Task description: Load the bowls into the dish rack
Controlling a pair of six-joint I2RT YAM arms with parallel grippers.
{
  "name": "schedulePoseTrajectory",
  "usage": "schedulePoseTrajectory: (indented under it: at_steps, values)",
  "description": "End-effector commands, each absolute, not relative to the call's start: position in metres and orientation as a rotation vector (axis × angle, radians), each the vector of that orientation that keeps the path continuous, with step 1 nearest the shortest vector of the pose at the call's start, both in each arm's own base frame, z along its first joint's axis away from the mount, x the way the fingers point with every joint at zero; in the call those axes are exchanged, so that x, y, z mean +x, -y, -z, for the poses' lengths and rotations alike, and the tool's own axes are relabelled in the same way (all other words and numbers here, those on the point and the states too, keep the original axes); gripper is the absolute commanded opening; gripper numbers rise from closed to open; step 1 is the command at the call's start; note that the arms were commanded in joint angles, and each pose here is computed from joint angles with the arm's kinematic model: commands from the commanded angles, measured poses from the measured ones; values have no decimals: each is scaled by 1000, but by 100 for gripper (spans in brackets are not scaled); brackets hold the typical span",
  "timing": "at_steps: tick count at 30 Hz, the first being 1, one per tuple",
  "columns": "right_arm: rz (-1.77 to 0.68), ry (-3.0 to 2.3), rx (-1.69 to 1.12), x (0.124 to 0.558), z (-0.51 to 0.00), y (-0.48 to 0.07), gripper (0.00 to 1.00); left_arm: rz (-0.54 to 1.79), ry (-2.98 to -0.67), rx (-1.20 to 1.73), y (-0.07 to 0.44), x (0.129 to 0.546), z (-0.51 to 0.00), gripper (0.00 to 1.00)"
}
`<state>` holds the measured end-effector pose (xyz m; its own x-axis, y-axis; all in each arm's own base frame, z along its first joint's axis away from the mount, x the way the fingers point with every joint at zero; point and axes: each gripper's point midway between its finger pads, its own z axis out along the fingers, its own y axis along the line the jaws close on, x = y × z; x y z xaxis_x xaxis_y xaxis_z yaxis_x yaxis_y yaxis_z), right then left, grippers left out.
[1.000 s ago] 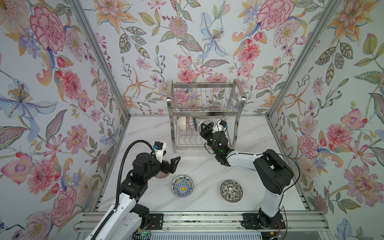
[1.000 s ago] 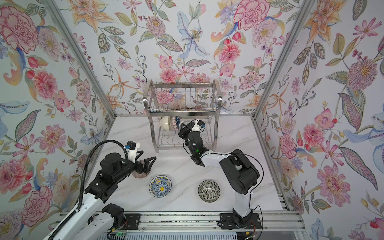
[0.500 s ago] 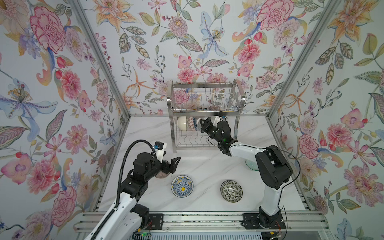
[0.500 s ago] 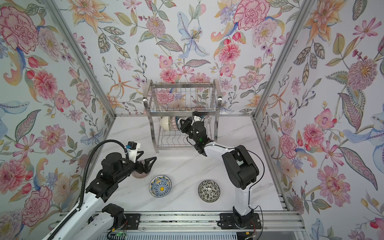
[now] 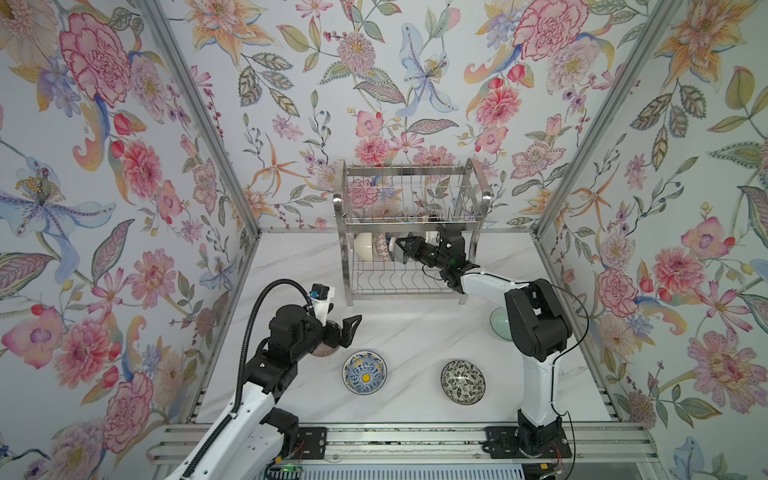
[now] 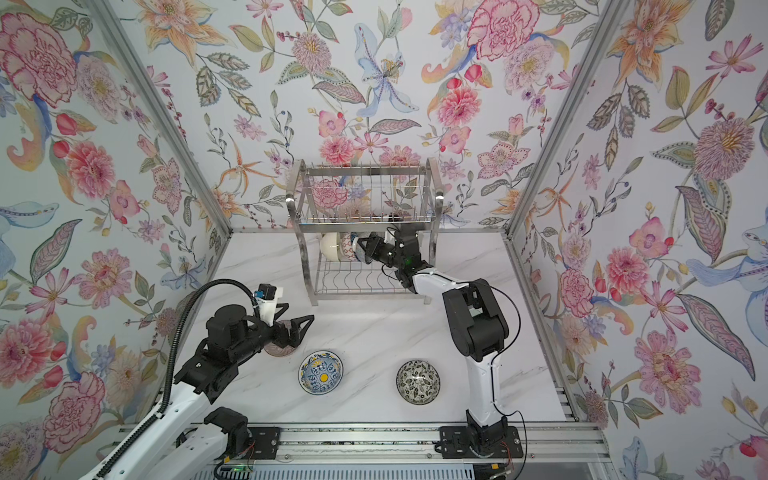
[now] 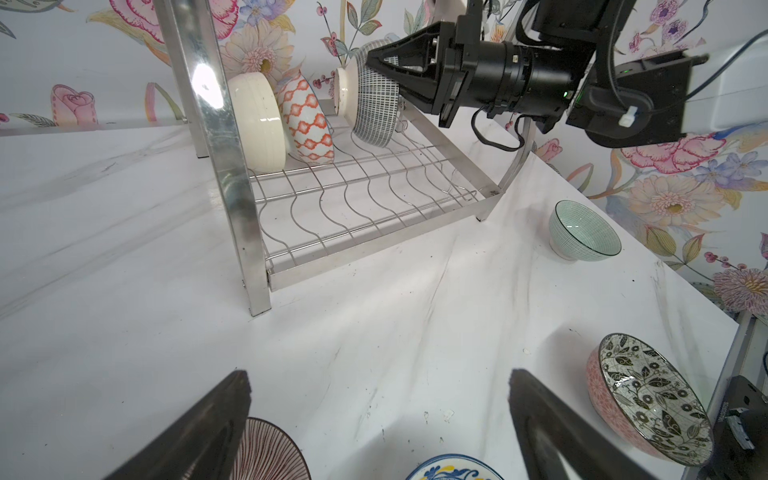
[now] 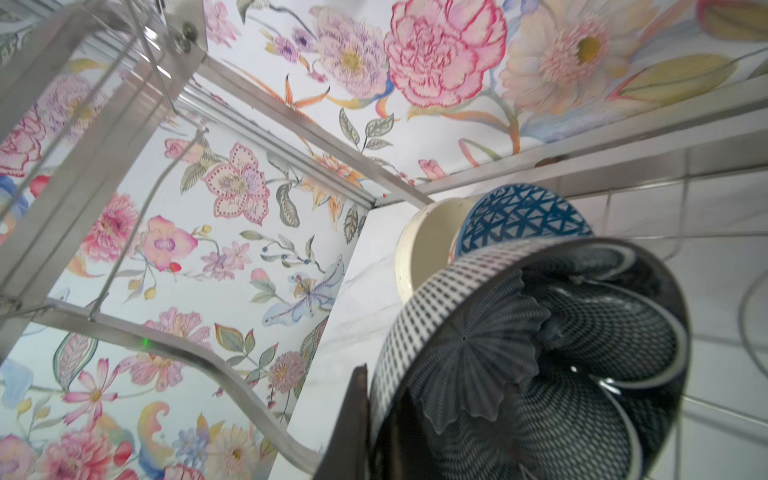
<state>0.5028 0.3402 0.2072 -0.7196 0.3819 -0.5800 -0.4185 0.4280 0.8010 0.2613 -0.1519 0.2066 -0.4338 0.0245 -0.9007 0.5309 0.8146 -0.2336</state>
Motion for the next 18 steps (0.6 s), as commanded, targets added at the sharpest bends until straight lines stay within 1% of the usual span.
schedulePoseTrajectory:
  at_steps: [1,13,18]
  values:
    - [-1431,-1902,-193,498,-226,-353,2,631,-1943,443,158,260,-208,99]
    - [-1416,-1922,-260,506,-214,-350,3,692,-1886,536,172,257,-223,99]
    - [-1373,-1922,-256,510,-211,-344,3,689,-1868,578,177,261,-231,99]
